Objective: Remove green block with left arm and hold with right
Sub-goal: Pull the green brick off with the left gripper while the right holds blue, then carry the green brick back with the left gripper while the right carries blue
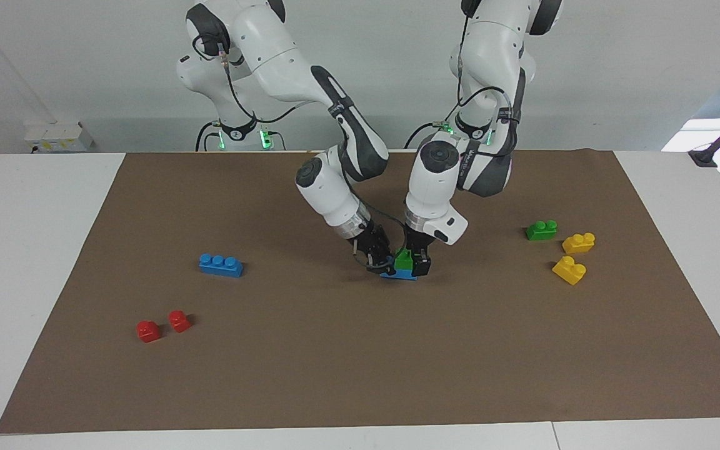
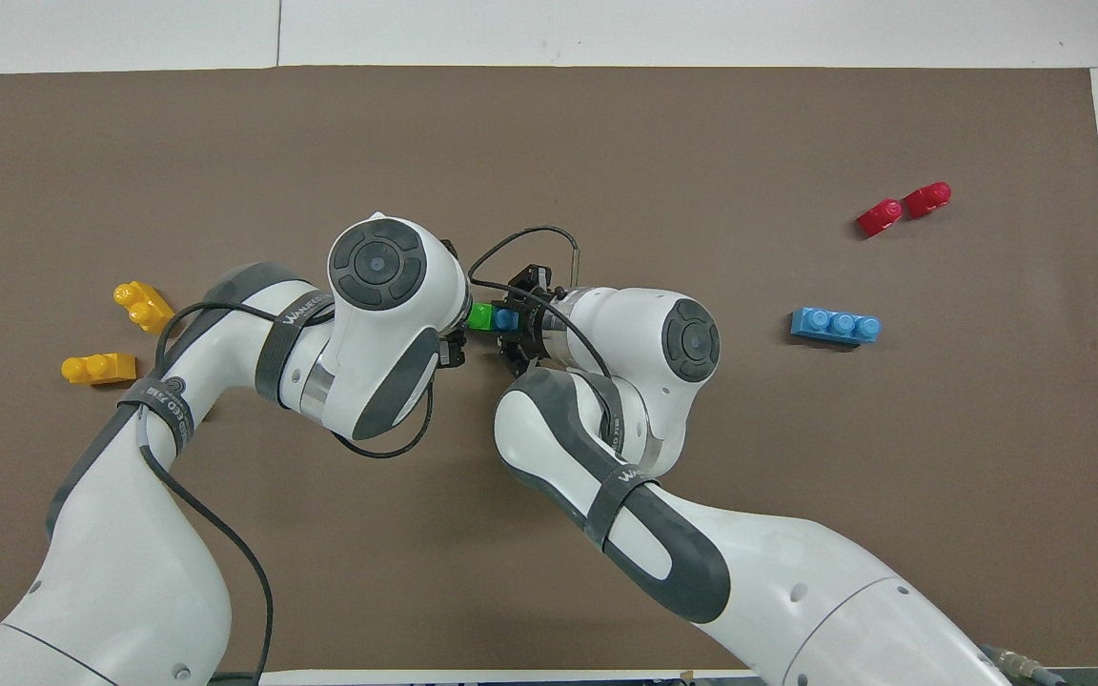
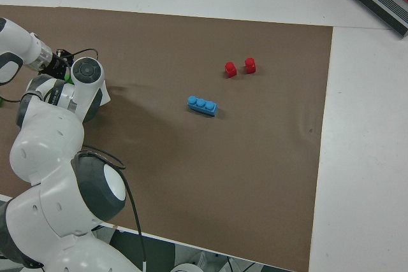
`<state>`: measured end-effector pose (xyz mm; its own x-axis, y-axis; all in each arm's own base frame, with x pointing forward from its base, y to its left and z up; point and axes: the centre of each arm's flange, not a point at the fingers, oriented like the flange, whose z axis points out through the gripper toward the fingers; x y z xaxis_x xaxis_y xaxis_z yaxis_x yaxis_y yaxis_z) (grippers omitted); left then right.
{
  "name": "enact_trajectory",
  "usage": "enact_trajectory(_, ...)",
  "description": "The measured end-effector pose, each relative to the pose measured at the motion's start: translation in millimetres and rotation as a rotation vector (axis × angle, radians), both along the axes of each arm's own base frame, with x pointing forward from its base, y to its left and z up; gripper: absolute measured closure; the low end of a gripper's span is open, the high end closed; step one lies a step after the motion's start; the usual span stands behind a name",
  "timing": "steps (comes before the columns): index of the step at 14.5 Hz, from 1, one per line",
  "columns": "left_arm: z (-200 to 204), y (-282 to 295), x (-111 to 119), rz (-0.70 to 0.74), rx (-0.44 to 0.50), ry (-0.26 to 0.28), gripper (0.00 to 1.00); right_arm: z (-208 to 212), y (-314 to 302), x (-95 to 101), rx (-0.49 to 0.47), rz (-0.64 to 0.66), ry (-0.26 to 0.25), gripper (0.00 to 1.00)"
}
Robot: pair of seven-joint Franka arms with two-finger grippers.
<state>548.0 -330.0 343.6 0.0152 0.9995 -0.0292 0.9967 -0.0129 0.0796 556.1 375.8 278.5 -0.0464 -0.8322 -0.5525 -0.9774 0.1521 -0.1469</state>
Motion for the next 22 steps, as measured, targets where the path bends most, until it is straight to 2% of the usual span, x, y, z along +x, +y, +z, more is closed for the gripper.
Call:
enact_trajectory(1, 0.0, -0.1, 0.0, -0.001, 0.000, -0.001, 0.30, 0.0, 0.0, 0.0, 0.000, 0.000, 0.000, 0.66)
enact_trajectory(2, 0.1, -0.3, 0.0, -0.002, 0.000, -0.002, 0.37, 0.0, 0.0, 0.0, 0.000, 0.000, 0.000, 0.66)
enact_trajectory(4, 0.2, -1.6, -0.9, -0.008, 0.000, -0.003, 0.61, 0.2, -0.6, 0.9, -0.001, -0.002, -0.004, 0.66)
enact_trajectory(5, 0.6, -2.3, -1.1, -0.023, 0.005, -0.008, 0.64, 0.3, -1.0, 1.5, -0.003, 0.006, -0.011, 0.66)
enact_trajectory(9, 5.8, -0.6, 0.2, -0.022, 0.004, -0.017, 0.64, 4.3, -0.1, 3.9, -0.001, 0.015, -0.025, 0.66)
enact_trajectory(11, 20.8, 3.3, 0.9, -0.016, 0.000, -0.030, 0.64, 9.9, 2.2, 6.5, 0.006, 0.015, -0.036, 0.66)
enact_trajectory(15, 90.0, 18.0, -2.7, 0.009, -0.009, -0.074, 0.64, 2.7, 1.7, 4.8, 0.000, 0.017, -0.025, 0.66)
enact_trajectory(19, 134.0, 39.4, -18.3, -0.053, 0.032, -0.046, 0.64, 0.7, 1.5, 5.0, -0.002, 0.016, -0.023, 0.66)
enact_trajectory(22, 151.6, 91.7, -6.2, -0.181, 0.068, -0.026, 0.64, 5.6, 0.0, 9.6, 0.002, 0.012, -0.034, 0.66)
